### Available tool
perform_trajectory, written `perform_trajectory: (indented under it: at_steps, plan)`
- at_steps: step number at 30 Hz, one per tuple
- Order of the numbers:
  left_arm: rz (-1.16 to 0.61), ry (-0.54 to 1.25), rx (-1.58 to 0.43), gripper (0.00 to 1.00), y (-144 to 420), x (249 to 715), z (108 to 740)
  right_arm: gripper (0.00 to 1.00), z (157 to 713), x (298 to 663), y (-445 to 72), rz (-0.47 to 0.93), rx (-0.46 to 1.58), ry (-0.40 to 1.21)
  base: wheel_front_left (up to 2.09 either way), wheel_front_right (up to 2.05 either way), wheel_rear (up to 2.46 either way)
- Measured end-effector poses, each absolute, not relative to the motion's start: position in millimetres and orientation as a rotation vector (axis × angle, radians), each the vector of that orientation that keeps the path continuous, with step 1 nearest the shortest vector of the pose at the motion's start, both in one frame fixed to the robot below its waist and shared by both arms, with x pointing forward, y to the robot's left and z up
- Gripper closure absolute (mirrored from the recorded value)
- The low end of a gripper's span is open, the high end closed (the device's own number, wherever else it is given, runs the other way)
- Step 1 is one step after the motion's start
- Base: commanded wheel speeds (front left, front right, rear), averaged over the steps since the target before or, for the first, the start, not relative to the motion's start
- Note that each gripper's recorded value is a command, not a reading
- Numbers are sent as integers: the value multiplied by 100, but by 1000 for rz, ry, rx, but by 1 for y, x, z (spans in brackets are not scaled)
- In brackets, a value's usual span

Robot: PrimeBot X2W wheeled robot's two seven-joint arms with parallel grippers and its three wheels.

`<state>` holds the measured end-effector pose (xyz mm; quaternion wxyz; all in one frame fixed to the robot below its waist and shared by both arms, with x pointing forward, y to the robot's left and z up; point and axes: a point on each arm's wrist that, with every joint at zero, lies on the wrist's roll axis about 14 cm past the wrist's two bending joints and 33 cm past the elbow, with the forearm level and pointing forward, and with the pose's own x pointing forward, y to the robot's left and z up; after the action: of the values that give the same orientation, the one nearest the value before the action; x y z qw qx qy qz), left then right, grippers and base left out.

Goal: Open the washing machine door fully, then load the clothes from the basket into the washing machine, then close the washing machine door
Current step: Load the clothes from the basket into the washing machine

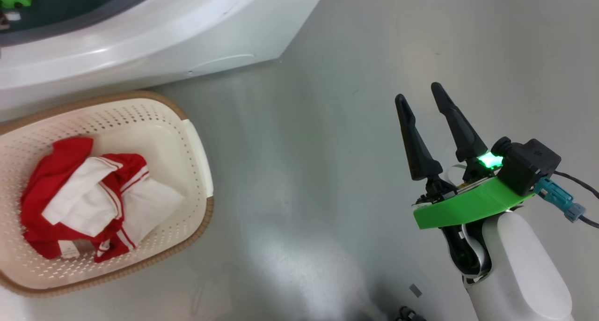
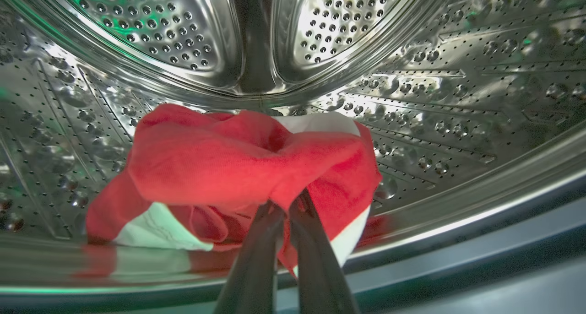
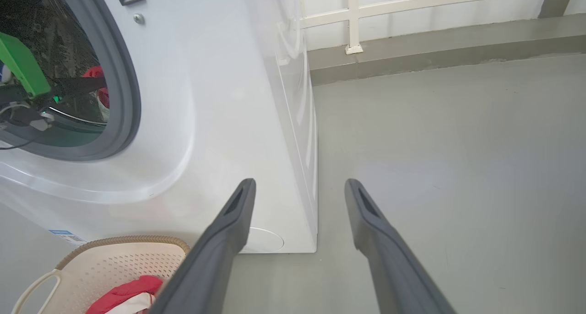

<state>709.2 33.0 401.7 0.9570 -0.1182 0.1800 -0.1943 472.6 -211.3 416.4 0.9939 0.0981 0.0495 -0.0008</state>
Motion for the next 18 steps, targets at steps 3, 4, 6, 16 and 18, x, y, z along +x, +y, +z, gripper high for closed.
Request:
perform_trajectory:
  at_steps: [3,4,6,16,18]
  plan:
    - [-396,377,-217,38,29,713,394,0,413,472,-214,-11,194,107,0,0,0]
    - [-395,380,-217,0,27,714,392,0,413,473,-214,-12,193,106,0,0,0]
    - [-396,377,-220,0,24,713,390,0,414,477,-214,-8,192,99,0,0,0]
    - [-387,341,-176,0,37,705,395,0,415,485,-200,32,211,88,0,0,0]
    - [-392,315,-163,0,39,703,402,0,417,486,-198,40,212,84,0,0,0]
